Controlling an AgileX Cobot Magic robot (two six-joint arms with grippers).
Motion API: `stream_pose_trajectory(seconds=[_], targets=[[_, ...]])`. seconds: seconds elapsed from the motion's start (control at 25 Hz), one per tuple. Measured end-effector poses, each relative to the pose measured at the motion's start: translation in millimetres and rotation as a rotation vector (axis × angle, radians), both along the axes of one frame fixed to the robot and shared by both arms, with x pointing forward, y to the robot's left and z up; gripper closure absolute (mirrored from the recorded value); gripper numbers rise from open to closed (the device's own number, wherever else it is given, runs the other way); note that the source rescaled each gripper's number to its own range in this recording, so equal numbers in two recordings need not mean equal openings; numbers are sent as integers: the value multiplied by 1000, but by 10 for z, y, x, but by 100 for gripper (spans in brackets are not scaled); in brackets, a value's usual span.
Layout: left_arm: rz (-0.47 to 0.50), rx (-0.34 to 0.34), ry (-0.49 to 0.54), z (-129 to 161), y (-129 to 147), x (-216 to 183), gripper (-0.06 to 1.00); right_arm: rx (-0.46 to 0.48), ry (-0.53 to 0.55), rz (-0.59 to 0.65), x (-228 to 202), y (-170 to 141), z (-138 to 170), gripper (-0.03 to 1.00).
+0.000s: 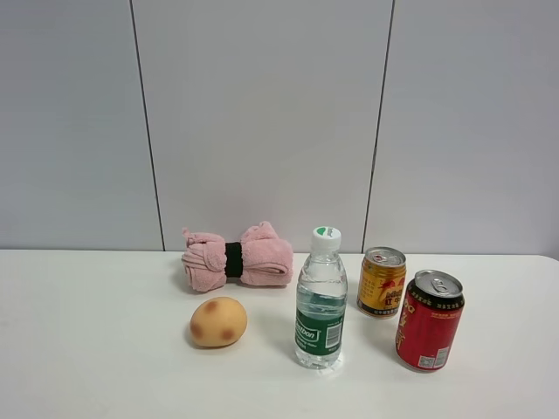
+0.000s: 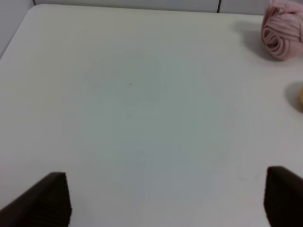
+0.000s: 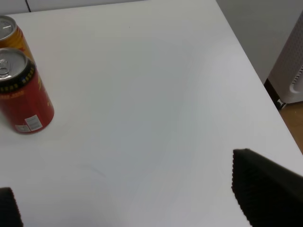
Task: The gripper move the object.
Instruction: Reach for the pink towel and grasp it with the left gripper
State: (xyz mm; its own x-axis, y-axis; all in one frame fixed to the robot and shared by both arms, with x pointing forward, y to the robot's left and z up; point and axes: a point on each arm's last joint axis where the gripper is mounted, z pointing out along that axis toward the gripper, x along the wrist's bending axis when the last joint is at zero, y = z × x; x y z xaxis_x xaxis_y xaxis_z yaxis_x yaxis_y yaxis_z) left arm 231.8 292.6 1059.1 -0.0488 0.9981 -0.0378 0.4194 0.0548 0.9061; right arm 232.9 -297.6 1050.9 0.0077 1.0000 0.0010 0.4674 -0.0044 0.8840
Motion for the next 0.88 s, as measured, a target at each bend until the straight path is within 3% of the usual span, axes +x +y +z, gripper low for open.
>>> stream_pose_trajectory(seconds=[0.24, 0.44, 0.68, 0.88], targets=[[-242, 33, -51, 470, -181, 64, 4, 0, 0, 0, 0, 0, 0, -3], [-463, 57, -128, 897, -309, 410, 4, 0, 0, 0, 0, 0, 0, -3], [-585, 50, -38, 1055, -297, 1093, 4, 0, 0, 0, 0, 0, 0, -3], [-610, -14, 119, 879, -240, 1657, 4, 0, 0, 0, 0, 0, 0, -3]])
